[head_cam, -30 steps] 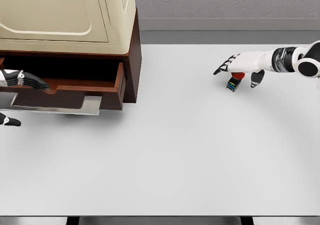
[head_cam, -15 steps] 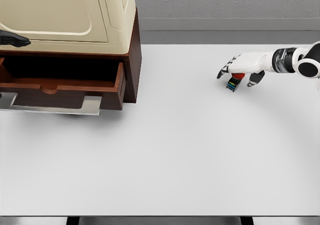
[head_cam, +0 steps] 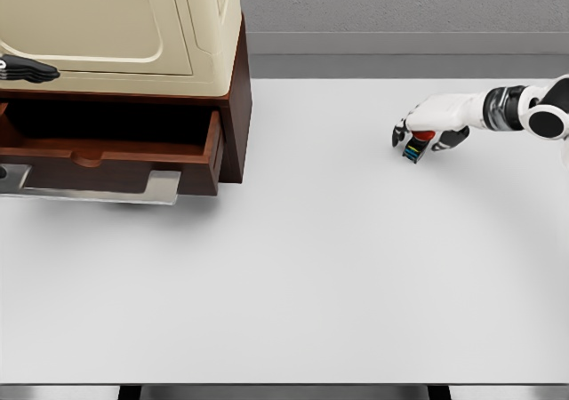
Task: Open the cabinet drawer with left arm, and place a switch into the drawer with right arm
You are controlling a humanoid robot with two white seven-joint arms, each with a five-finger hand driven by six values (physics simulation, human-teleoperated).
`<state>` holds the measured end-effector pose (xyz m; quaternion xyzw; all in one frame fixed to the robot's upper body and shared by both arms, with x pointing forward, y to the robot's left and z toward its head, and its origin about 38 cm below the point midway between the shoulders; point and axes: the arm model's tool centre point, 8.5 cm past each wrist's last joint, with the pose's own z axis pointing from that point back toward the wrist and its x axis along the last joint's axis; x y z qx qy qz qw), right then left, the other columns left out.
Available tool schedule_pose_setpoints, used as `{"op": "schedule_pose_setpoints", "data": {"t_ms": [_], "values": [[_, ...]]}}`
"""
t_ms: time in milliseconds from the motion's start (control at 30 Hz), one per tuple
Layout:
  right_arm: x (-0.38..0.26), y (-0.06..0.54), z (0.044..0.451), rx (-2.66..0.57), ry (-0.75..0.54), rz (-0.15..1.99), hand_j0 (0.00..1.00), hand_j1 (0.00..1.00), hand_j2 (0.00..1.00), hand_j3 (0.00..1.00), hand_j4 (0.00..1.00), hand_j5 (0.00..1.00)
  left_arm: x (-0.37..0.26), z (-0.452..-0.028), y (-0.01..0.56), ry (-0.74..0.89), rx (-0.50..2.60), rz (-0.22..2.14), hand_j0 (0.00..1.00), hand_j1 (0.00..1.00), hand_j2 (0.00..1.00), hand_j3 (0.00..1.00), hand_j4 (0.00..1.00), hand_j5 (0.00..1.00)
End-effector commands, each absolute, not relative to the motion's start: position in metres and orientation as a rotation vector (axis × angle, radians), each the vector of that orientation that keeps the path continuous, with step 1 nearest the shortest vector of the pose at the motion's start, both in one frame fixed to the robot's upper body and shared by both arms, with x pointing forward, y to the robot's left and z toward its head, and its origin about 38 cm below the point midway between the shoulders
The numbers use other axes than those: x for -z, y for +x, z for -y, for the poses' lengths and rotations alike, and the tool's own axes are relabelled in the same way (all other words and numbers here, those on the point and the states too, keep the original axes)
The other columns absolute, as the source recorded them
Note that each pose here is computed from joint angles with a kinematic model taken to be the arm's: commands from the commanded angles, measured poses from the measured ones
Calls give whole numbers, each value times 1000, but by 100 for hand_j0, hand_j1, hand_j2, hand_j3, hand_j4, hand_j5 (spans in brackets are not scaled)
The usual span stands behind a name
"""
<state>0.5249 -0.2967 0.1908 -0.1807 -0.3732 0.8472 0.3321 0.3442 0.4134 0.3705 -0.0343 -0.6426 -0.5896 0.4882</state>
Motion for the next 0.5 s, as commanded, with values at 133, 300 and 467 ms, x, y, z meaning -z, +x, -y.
{"op": "schedule_pose_setpoints", "data": {"t_ms": [133, 300, 467], "values": [[-192, 525, 297, -2206, -472, 982, 55, 55, 55, 55, 55, 55, -371, -414, 344, -83, 1427, 1562, 97, 97, 97, 97, 97, 97], [-193, 526, 297, -2206, -474, 983, 48, 48, 48, 48, 48, 48, -371, -414, 344, -84, 1427, 1562, 97, 97, 97, 97, 97, 97], [-194, 526, 297, -2203, -476, 988, 48, 48, 48, 48, 48, 48, -371, -414, 344, -84, 1427, 1562, 97, 97, 97, 97, 97, 97]]}}
